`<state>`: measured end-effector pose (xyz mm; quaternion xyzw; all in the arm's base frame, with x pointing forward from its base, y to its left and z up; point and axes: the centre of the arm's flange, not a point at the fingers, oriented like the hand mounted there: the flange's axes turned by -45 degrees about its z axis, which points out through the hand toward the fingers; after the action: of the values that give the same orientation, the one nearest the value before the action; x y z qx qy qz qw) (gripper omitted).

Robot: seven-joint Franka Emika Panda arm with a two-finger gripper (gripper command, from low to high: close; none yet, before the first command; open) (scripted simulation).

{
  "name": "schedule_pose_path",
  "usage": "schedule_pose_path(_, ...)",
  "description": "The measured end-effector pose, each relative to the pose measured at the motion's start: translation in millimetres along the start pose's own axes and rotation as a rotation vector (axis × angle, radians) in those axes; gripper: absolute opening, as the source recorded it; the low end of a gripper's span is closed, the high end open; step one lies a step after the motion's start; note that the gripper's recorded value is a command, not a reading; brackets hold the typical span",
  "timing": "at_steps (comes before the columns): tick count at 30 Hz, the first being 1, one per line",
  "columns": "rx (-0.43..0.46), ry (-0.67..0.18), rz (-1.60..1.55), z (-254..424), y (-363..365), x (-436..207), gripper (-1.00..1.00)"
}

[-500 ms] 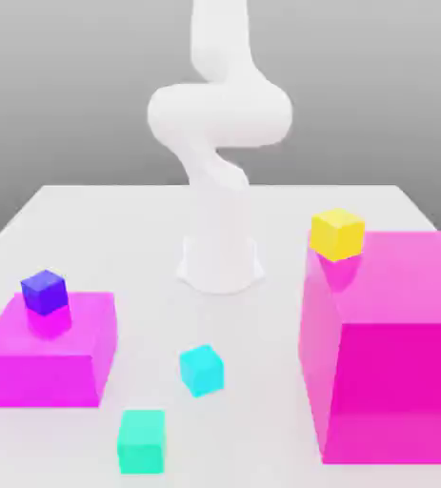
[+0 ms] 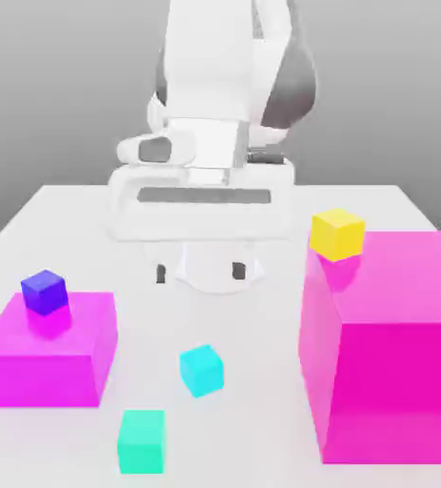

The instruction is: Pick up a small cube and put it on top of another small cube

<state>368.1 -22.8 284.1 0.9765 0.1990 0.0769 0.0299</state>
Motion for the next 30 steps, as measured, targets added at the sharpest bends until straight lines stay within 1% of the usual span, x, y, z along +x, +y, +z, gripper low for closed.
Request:
schedule_pose_path(3,0.074,-0.102,-0.078,67,-19,-47,0.0)
schedule_pose_path(5,0.086,-0.124,-0.094,86,-23,-56,0.0)
schedule_pose_path(18,0.092,-0.132,-0.099,141,-29,-70,0.0)
schedule_pose_path(19,0.094,-0.133,-0.1,145,-30,-72,-1.0)
schedule_pose_path(26,0.096,-0.134,-0.1,146,-31,-72,-1.0)
schedule_pose_path(30,0.09,-0.13,-0.098,132,-28,-65,-1.0)
